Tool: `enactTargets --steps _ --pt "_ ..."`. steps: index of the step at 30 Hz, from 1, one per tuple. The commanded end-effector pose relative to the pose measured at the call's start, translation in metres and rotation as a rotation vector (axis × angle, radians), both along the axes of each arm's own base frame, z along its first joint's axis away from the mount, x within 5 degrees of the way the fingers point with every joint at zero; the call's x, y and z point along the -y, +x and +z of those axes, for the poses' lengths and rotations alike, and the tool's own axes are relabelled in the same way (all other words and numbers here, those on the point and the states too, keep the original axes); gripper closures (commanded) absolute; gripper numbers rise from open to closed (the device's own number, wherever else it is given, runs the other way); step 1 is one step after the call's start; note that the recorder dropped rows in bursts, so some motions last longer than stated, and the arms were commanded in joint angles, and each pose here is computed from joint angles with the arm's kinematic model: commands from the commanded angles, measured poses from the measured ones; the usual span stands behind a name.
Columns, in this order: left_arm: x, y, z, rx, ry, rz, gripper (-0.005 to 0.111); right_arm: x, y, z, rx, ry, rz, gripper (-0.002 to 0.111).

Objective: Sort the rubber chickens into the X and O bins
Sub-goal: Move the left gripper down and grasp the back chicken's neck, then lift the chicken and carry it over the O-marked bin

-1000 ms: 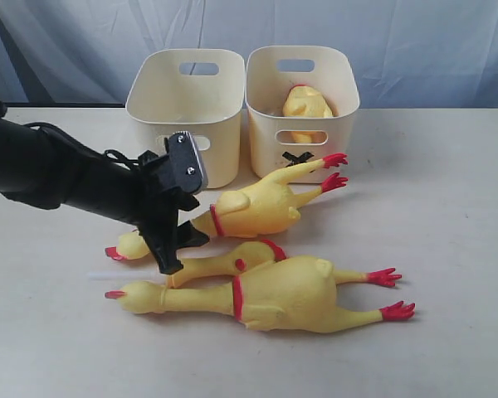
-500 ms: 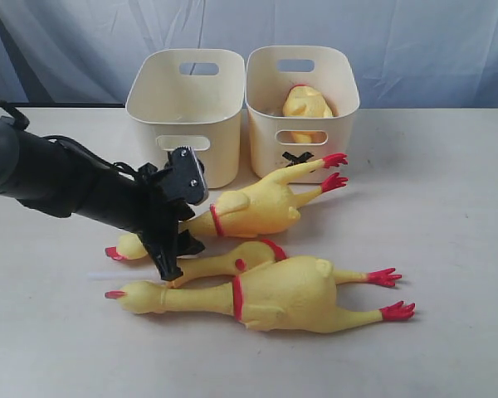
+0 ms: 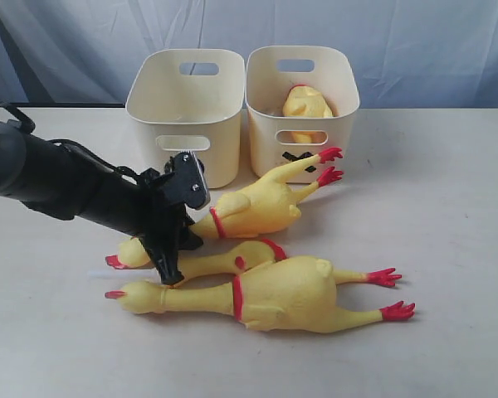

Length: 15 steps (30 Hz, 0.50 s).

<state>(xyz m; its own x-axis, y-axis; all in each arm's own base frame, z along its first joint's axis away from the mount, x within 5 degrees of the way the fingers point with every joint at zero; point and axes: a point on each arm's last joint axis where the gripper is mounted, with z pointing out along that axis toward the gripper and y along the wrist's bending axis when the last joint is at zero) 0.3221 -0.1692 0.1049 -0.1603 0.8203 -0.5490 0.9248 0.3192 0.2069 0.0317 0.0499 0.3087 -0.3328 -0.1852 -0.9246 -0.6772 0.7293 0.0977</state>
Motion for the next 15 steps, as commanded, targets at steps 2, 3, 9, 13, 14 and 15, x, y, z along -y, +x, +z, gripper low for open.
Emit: enactTargets --steps 2,3,9,13,14,15 --pt "0.001 -0.001 0.006 0.027 0.007 -0.041 0.107 0.001 0.000 -0.002 0.010 -0.009 -0.012 0.109" --pt "0.001 -0.002 0.009 0.034 0.003 -0.053 0.107 0.001 0.000 -0.001 0.011 -0.008 -0.013 0.109" --pt "0.004 -0.012 0.027 0.063 0.020 -0.242 0.107 0.001 0.001 -0.001 0.014 -0.011 -0.015 0.109" --pt "0.005 -0.021 0.041 0.053 0.000 -0.322 0.107 0.002 0.001 -0.002 0.015 -0.015 -0.017 0.109" --pt "0.005 -0.022 0.044 0.050 -0.011 -0.319 0.107 0.002 0.001 -0.002 0.015 -0.015 -0.017 0.109" --pt "0.006 -0.023 0.049 0.050 -0.023 -0.316 0.107 0.002 0.001 -0.002 0.015 -0.015 -0.017 0.109"
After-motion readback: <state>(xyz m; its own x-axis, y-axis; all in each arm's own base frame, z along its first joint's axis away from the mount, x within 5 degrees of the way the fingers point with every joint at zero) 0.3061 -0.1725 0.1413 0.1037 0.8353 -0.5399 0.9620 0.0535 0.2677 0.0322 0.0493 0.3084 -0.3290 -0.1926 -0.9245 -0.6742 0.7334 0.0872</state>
